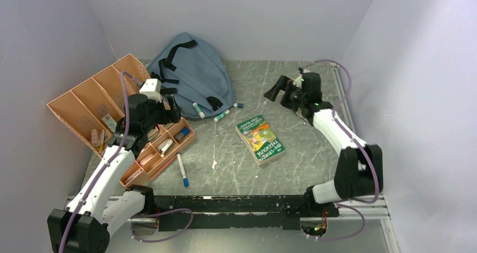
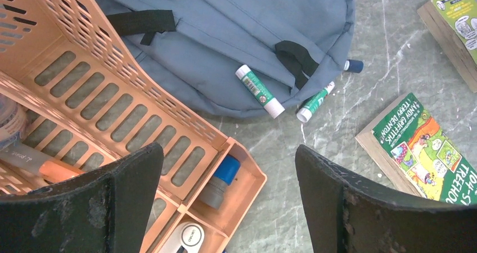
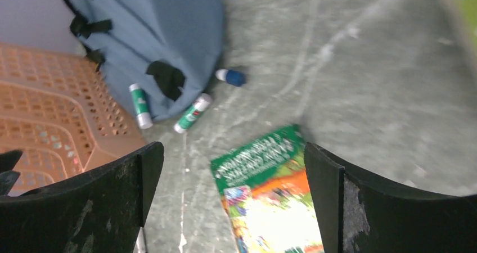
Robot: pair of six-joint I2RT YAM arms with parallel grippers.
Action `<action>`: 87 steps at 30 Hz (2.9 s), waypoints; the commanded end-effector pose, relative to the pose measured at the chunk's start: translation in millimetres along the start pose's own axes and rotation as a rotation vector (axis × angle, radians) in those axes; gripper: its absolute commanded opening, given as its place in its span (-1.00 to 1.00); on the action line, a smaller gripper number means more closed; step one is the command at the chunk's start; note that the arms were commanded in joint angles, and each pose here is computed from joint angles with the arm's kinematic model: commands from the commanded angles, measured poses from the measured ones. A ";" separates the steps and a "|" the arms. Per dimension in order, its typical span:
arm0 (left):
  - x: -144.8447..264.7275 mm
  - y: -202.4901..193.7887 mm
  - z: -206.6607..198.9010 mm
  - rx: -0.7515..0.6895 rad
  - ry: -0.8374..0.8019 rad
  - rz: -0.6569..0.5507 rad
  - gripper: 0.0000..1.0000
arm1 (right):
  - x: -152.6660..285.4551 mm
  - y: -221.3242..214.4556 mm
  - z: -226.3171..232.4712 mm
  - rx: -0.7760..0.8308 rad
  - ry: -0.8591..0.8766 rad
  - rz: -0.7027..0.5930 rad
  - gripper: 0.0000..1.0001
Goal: Pack the student bag
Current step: Pick up the stationery from the student bag, then place the stationery at the center of the board.
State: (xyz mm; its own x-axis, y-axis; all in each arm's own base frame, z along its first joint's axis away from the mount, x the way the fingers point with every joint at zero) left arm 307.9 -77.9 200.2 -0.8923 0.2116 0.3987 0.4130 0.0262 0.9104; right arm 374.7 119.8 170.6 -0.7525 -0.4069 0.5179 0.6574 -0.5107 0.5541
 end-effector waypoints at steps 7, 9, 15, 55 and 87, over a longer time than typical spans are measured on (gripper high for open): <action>7.2 17.6 -2.4 -0.008 0.005 -0.069 0.80 | -96.0 -69.3 156.7 0.292 0.308 0.211 0.83; 8.6 17.5 -2.5 -0.006 0.005 -0.067 0.79 | -113.8 -93.3 171.0 0.357 0.321 0.272 0.70; 10.0 18.2 2.6 0.001 0.037 -0.071 0.77 | -155.1 -155.7 189.6 0.528 0.243 0.349 0.44; 6.5 16.4 -1.9 -0.016 0.005 -0.064 0.74 | -208.2 -237.3 159.3 0.789 0.067 0.388 -0.49; 1.3 13.0 -0.6 -0.023 0.009 -0.048 0.73 | -73.0 -324.0 134.6 0.618 0.205 0.546 -0.27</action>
State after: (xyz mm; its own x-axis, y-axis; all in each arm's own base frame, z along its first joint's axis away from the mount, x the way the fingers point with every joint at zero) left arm 308.1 -74.9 203.6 -0.9028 0.1877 0.3869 0.3971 0.0182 0.9176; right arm 210.7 401.3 38.5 -0.2415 -0.6131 0.7522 0.7781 0.3408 0.5276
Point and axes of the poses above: each gripper's point midway between its finger pads, its own x axis back along the fingers, its own z axis along the line the jaws close on, y = z × x, the point moved 1 cm from there along x, back along the fingers, and after that the axes turned 7 degrees about -x, right-handed, at the moved point
